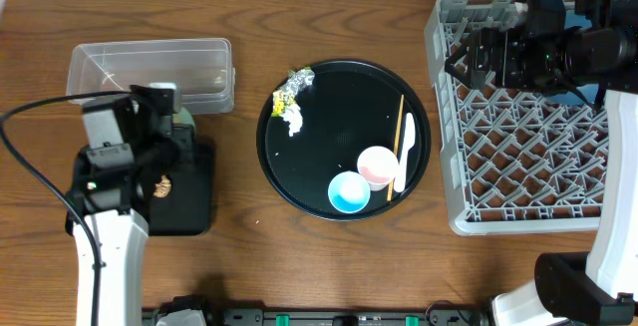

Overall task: Sort waste into correct bins and load items into the dishwasher rack
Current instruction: 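Lift the rice bowl and carry it left over the black rectangular tray, then tilt the pale green bowl with the left gripper to pour rice onto tray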

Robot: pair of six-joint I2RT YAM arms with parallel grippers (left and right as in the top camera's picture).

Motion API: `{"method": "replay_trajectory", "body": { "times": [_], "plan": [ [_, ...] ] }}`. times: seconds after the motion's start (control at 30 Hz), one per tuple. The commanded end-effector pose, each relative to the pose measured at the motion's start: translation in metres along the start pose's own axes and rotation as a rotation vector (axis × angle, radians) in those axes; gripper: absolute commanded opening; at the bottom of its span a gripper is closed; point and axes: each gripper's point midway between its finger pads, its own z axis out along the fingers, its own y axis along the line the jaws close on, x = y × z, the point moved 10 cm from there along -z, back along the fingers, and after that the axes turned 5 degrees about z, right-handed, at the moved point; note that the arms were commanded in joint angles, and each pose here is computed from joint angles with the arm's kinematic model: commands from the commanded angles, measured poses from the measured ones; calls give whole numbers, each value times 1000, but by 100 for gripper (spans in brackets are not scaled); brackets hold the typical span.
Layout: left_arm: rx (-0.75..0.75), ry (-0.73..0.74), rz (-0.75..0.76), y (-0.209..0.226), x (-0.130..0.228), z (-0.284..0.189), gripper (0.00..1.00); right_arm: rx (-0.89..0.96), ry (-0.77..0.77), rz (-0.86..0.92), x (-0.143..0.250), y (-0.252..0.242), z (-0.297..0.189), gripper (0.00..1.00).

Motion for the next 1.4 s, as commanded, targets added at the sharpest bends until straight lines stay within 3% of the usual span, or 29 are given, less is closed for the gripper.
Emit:
{"method": "replay_trajectory", "body": {
  "times": [0.0, 0.77, 1.37],
  "plan": [
    [51, -35, -57, 12, -5, -3, 6, -5, 1, -18, 1, 3, 0, 99],
    [248, -72, -337, 71, 17, 8, 6, -5, 0, -17, 1, 3, 0, 99],
    [221, -95, -467, 90, 25, -1, 6, -5, 0, -18, 1, 3, 0, 99]
  ]
}}
